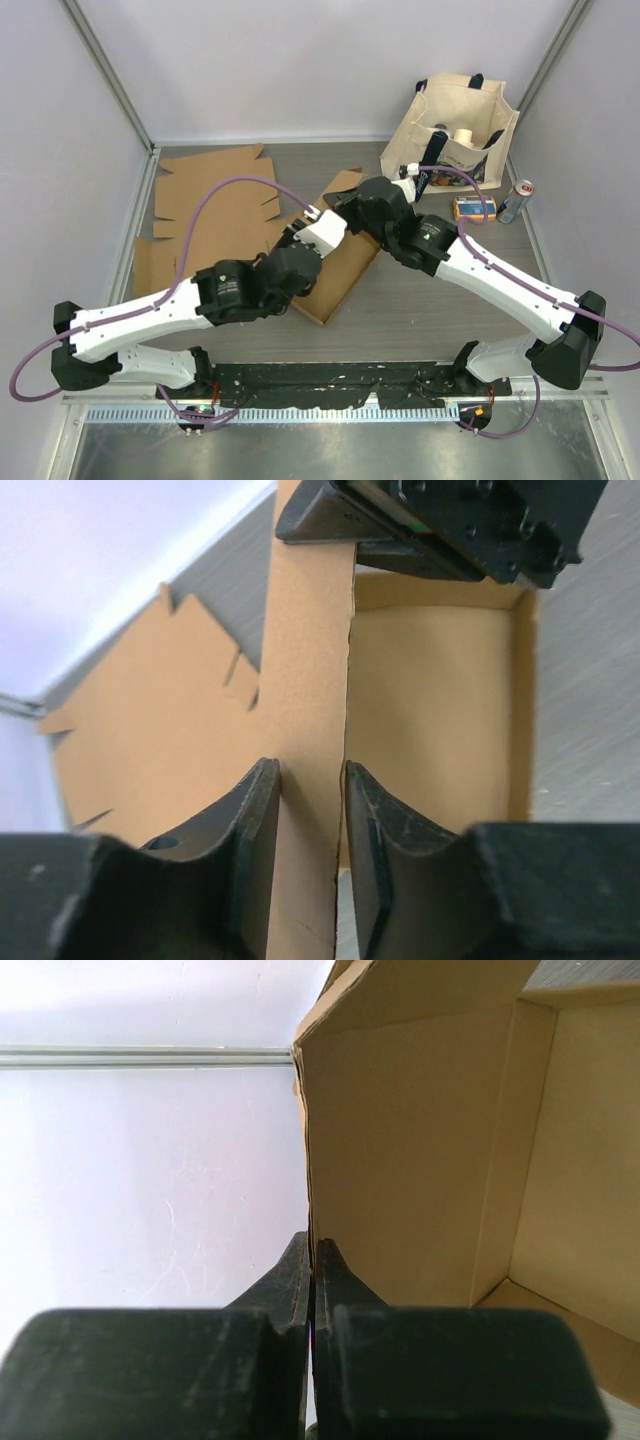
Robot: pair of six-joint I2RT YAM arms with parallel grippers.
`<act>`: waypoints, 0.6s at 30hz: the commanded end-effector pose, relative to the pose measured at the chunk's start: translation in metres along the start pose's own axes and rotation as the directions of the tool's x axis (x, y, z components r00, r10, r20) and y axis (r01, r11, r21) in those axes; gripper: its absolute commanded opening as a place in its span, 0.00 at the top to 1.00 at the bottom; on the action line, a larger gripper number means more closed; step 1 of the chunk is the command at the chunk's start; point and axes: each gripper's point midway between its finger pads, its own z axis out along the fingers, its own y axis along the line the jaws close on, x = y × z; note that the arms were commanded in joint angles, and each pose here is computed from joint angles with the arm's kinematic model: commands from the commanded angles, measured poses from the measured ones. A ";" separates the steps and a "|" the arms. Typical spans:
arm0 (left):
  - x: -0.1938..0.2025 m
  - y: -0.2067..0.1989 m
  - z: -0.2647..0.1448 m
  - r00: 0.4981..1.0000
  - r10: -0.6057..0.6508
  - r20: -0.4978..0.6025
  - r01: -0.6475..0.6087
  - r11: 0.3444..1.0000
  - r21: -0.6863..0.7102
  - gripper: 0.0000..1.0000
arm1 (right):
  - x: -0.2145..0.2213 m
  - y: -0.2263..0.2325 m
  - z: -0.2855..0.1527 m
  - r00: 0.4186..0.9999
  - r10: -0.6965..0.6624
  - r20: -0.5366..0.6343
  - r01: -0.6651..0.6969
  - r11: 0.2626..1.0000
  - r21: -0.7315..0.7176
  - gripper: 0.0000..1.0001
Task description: Fold the paper box
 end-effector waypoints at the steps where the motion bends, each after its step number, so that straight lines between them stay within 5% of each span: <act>1: -0.016 0.027 -0.012 0.997 0.061 0.046 -0.049 0.975 -0.218 0.66 | -0.008 0.032 -0.015 0.997 0.077 0.006 -0.076 0.991 -0.108 0.99; 5: -0.015 0.023 -0.017 0.993 0.096 0.070 -0.077 0.968 -0.241 0.52 | -0.008 0.030 -0.016 0.997 0.071 0.007 -0.070 0.992 -0.106 0.99; 10: -0.012 0.019 -0.016 0.993 0.091 0.072 -0.073 0.972 -0.223 0.85 | -0.007 0.037 -0.018 1.000 -0.016 0.006 0.017 0.990 -0.142 0.94; 12: -0.010 0.017 -0.016 0.994 0.092 0.067 -0.075 0.973 -0.218 0.96 | -0.011 0.043 -0.023 0.997 -0.070 0.022 0.073 0.980 -0.183 0.76; 14: -0.007 0.019 -0.017 0.994 0.095 0.057 -0.080 0.973 -0.217 1.00 | -0.012 0.056 -0.029 0.955 -0.281 0.093 0.296 0.901 -0.319 0.55; 15: -0.004 0.020 -0.018 0.994 0.102 0.050 -0.089 0.973 -0.215 1.00 | -0.008 0.070 -0.045 0.919 -0.378 0.111 0.389 0.826 -0.409 0.51; 16: -0.003 0.018 -0.018 0.996 0.065 0.056 -0.053 0.978 -0.203 1.00 | -0.015 0.067 -0.049 0.856 -0.485 0.177 0.513 0.762 -0.396 0.35; 18: 0.004 0.022 -0.023 0.998 0.050 0.049 -0.040 0.981 -0.192 1.00 | -0.026 0.068 -0.062 0.782 -0.570 0.250 0.621 0.682 -0.387 0.25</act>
